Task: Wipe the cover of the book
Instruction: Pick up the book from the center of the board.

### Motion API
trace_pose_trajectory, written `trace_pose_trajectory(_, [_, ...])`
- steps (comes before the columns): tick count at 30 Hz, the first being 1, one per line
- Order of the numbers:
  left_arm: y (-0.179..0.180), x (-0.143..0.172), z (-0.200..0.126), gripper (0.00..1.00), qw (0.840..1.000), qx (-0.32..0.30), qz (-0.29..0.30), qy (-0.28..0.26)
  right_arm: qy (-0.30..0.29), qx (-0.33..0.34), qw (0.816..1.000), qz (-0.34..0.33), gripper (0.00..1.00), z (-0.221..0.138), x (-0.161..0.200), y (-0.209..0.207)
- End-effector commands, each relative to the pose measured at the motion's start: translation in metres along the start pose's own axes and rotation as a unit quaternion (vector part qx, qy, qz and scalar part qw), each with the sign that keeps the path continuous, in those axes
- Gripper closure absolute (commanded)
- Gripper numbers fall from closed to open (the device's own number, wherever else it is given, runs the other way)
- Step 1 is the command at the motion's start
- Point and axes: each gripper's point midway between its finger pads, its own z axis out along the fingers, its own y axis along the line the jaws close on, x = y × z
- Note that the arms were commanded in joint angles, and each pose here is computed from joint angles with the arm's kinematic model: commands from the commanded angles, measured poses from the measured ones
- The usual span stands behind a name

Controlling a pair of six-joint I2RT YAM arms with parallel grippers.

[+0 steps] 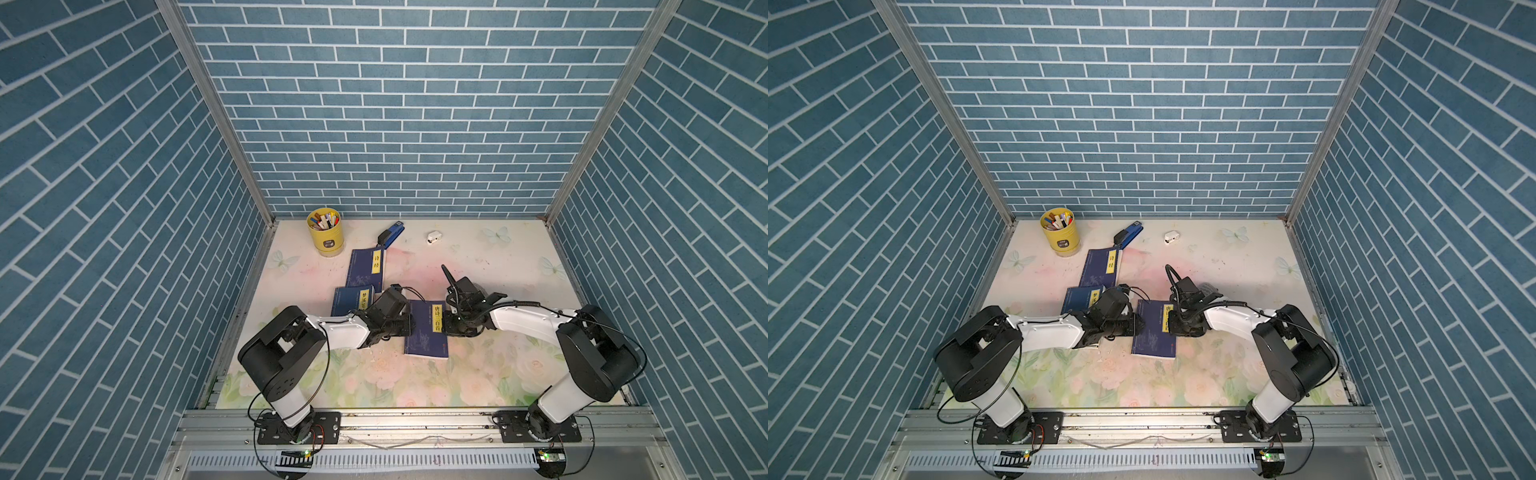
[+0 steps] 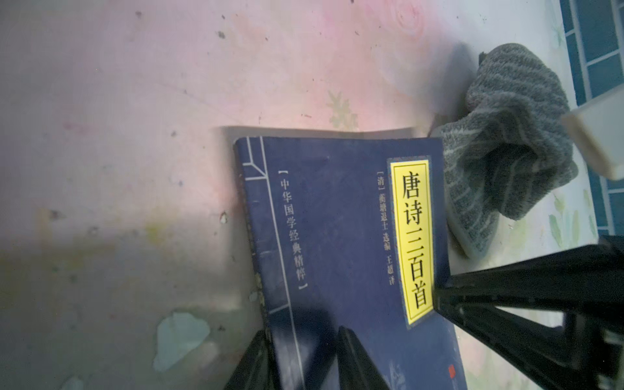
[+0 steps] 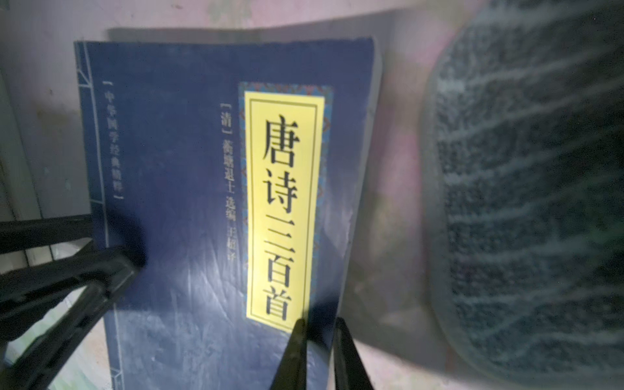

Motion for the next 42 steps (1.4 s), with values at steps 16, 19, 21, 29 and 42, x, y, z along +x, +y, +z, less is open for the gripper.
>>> trace_pose_trajectory(16, [-0.067,-0.036,-0.018,0.84,0.987,0.162,0.000,-0.014,0.017,-0.003,1.000,0.005,0.85,0.034,0.005,0.000])
trace_pose_trajectory(19, [-0.061,-0.032,-0.016,0.87,0.988,0.153,0.002,-0.005,0.006,-0.002,1.000,-0.001,0.85,0.032,-0.001,0.001])
trace_pose_trajectory(21, [-0.055,-0.030,-0.017,0.90,0.989,0.145,0.004,-0.001,-0.004,0.001,1.000,-0.008,0.85,0.030,-0.008,0.003])
trace_pose_trajectory(29, [-0.021,-0.054,-0.049,1.00,0.995,0.098,0.001,-0.024,-0.073,0.008,0.994,-0.081,0.72,-0.014,-0.047,0.020])
trace_pose_trajectory(42, [0.014,-0.099,-0.147,1.00,0.993,0.078,-0.015,-0.085,-0.158,-0.025,0.982,-0.098,0.44,-0.062,-0.119,0.026])
